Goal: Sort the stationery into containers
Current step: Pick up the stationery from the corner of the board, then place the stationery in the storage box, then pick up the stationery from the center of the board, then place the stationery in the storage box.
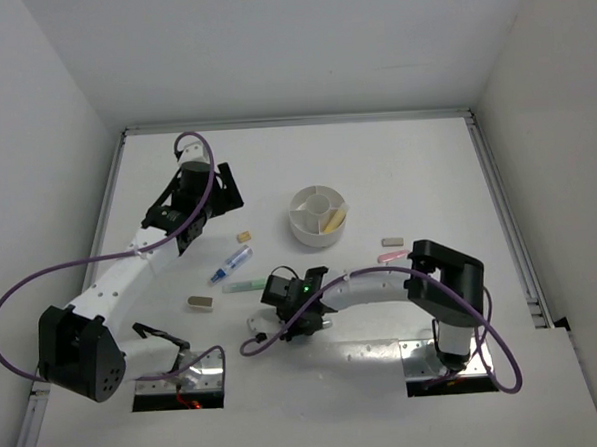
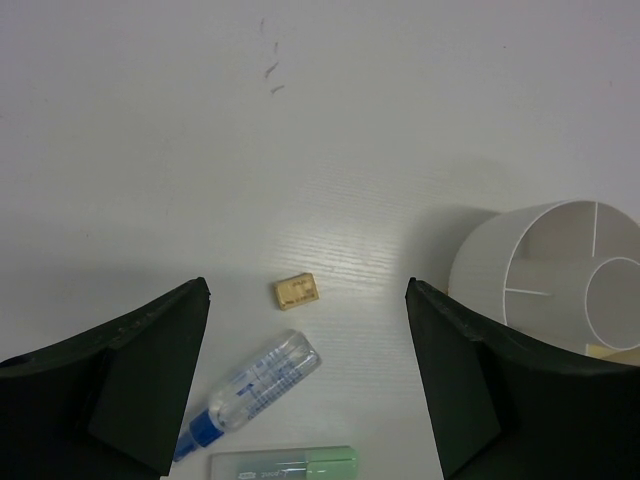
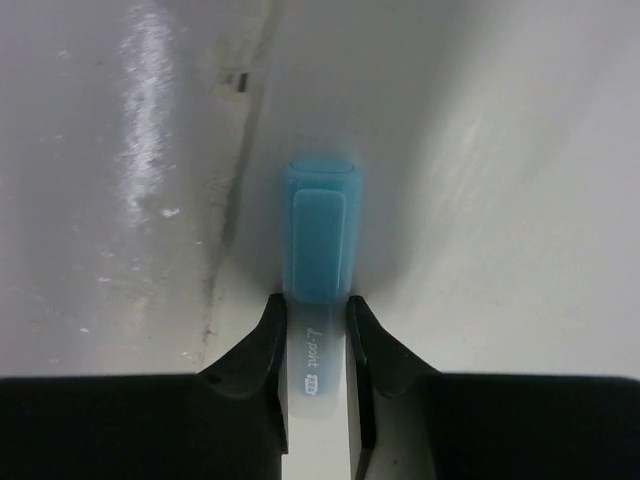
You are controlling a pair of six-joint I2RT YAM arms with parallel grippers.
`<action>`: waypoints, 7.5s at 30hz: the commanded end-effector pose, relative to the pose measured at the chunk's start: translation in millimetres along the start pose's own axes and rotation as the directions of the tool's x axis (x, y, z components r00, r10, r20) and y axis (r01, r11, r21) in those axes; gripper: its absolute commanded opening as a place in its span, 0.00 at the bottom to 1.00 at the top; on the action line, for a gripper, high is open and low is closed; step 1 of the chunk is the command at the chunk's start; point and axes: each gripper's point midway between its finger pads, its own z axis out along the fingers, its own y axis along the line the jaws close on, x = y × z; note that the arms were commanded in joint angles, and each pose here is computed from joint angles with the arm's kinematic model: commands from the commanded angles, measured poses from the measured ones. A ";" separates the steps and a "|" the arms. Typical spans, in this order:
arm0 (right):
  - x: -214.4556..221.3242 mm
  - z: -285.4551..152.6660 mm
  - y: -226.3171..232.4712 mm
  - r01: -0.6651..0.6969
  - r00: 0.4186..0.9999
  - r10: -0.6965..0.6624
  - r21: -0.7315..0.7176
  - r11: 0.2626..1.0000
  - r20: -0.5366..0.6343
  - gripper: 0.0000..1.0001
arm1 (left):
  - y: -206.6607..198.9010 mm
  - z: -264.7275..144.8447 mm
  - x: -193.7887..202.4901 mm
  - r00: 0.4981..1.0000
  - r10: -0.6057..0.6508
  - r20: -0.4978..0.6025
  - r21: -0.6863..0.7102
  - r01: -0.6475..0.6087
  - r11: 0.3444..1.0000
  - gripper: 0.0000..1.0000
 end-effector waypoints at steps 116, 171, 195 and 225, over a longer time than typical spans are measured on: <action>-4.6 -200.2 -178.7 -0.401 0.641 0.283 -0.003 0.916 0.714 0.26 | 15.4 -20.1 -35.9 0.987 -0.072 0.145 -0.071 0.083 0.994 0.00; -88.0 51.4 -116.1 -0.231 0.971 0.238 -0.152 0.961 0.029 0.43 | 142.1 -169.9 -96.8 0.658 -0.265 0.705 -0.270 0.595 0.757 1.00; 11.4 -230.1 -226.2 -0.769 0.635 0.379 0.506 0.390 0.673 0.00 | 130.9 -155.7 -94.7 0.694 -0.268 0.668 -0.256 0.553 0.793 1.00; 75.1 -285.6 -202.3 -0.872 -0.252 -0.054 -0.203 0.445 0.966 0.00 | 113.3 -122.5 -86.0 0.773 -0.243 0.586 -0.272 0.470 0.840 0.98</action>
